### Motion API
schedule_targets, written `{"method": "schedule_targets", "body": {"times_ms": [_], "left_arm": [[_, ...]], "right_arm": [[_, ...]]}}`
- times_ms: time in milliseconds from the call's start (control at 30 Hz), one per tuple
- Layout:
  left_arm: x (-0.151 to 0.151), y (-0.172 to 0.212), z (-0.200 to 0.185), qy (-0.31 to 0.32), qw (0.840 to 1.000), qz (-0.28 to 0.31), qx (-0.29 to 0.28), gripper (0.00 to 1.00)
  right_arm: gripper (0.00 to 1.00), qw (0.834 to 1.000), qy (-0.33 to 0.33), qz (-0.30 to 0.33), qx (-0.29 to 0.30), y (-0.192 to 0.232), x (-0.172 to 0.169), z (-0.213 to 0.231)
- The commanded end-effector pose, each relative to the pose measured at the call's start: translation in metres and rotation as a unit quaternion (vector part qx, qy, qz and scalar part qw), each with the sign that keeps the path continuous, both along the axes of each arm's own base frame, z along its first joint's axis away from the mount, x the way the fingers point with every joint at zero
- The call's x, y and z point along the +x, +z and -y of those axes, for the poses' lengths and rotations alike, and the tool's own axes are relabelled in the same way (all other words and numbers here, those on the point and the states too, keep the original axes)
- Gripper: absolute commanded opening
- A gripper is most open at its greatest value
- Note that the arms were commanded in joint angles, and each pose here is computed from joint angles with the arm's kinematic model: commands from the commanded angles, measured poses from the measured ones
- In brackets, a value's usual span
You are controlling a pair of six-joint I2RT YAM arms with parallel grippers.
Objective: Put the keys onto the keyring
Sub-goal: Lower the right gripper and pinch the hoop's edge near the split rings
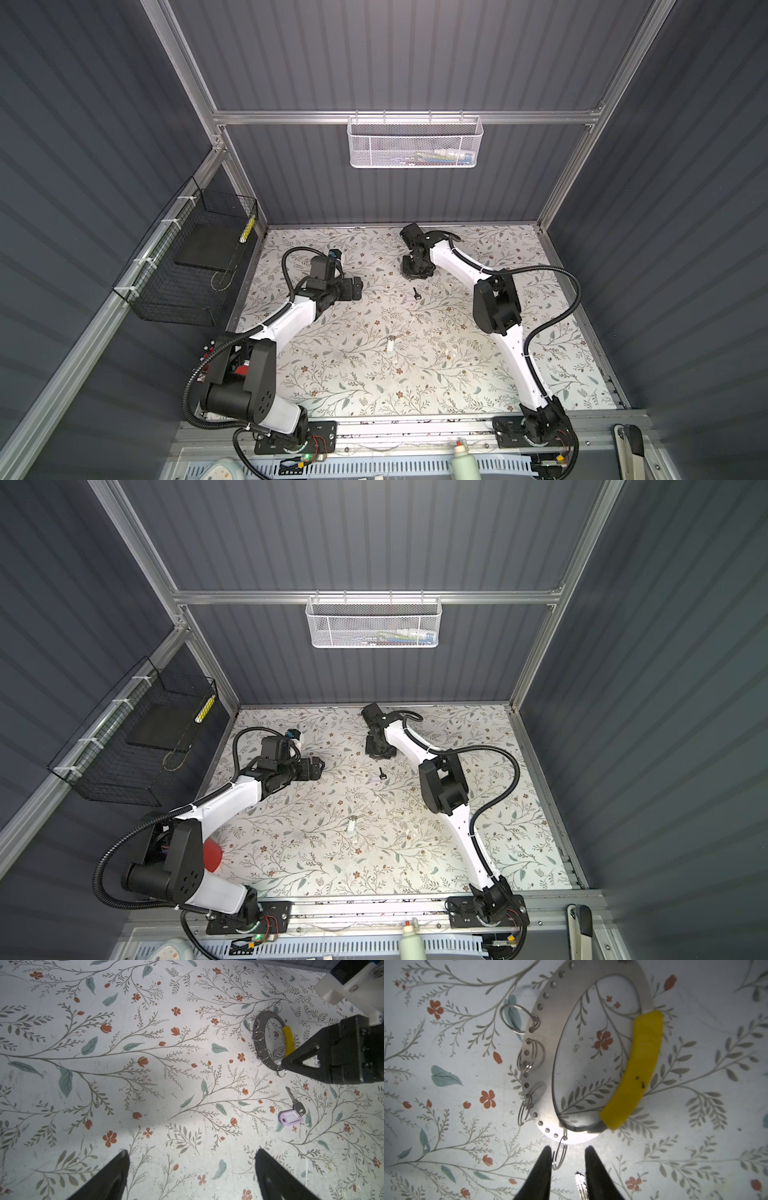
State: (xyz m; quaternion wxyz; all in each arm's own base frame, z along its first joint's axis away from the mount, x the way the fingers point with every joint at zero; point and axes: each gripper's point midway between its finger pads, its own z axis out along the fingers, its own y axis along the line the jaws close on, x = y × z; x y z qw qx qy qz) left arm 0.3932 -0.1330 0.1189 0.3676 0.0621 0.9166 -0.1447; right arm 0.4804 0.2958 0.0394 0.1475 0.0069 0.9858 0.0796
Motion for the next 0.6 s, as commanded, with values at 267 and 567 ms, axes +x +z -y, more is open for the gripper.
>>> {"method": "schedule_targets", "body": {"times_ms": [267,567], "left_arm": [[0.003,0.002,0.004,-0.006,1.0,-0.002,0.004,0.95],[0.003,0.001,0.005,-0.007,1.0,-0.004,0.004,0.95]], "right_arm": [[0.26,1.0,0.007,-0.013,-0.013,-0.01,-0.003,0.0],[0.32,0.999,0.029,-0.013,-0.027,-0.012,-0.004,-0.01]]}}
